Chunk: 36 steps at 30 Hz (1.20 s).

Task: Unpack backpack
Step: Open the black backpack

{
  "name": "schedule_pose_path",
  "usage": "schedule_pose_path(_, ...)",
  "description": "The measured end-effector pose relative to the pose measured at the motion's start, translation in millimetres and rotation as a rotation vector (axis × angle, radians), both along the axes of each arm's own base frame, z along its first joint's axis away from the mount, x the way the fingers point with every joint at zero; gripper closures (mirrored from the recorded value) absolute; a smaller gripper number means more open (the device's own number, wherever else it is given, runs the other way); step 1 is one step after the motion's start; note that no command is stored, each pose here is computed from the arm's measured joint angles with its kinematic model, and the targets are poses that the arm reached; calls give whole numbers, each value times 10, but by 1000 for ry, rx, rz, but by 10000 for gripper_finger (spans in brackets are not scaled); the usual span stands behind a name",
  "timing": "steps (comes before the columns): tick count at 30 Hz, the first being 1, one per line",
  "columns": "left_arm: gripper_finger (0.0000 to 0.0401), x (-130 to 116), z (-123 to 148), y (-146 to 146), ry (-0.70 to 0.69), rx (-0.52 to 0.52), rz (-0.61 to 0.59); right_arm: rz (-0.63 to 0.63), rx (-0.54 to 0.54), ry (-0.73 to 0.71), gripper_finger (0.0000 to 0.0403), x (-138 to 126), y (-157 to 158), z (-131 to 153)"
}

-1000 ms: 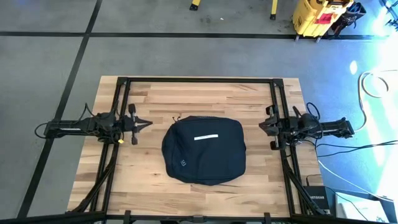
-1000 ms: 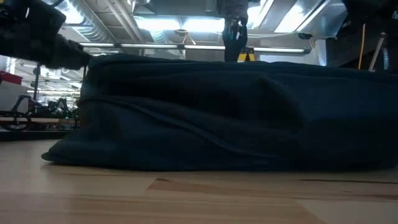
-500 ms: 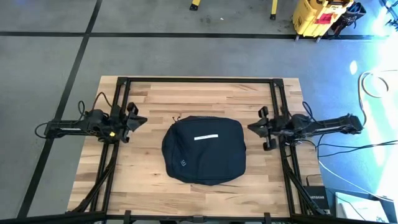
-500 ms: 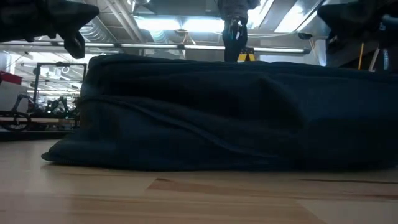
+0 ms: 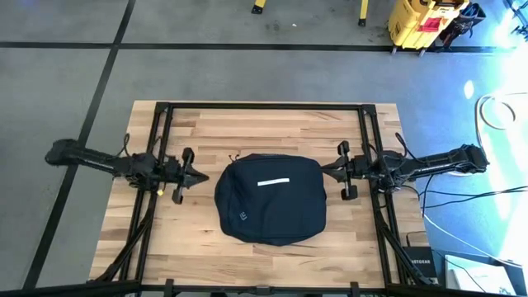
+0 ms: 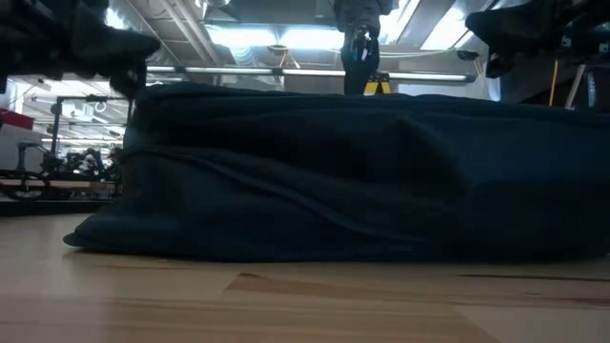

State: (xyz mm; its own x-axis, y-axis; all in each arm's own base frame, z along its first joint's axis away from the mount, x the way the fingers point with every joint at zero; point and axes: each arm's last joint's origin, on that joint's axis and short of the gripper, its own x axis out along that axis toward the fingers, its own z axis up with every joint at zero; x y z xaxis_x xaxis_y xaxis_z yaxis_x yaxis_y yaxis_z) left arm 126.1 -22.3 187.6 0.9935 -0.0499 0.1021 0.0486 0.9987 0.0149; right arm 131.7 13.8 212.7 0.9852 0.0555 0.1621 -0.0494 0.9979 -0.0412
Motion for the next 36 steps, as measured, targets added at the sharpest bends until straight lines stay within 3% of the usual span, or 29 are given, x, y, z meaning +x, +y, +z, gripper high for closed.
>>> schedule_pose_path(6,401,144,76,-16,-55,-32,171,-5,-7,0,393,2,-1,-1)
schedule_pose_path(14,401,280,83,-45,17,36,193,-10,-6,1,393,2,-2,-2)
schedule_pose_path(18,396,298,59,-47,31,-38,192,-10,-8,1,393,3,-2,-2)
schedule_pose_path(24,319,284,-30,-142,120,-242,113,-10,-4,5,393,3,-2,-5)
schedule_pose_path(28,245,233,-15,-339,141,-292,-85,-10,-3,5,393,3,-2,-6)
schedule_pose_path(32,186,146,-100,-524,259,-350,-217,-9,-4,5,393,3,-2,-6)
schedule_pose_path(36,166,95,-228,-551,344,-488,-20,-9,-4,4,393,3,-2,-4)
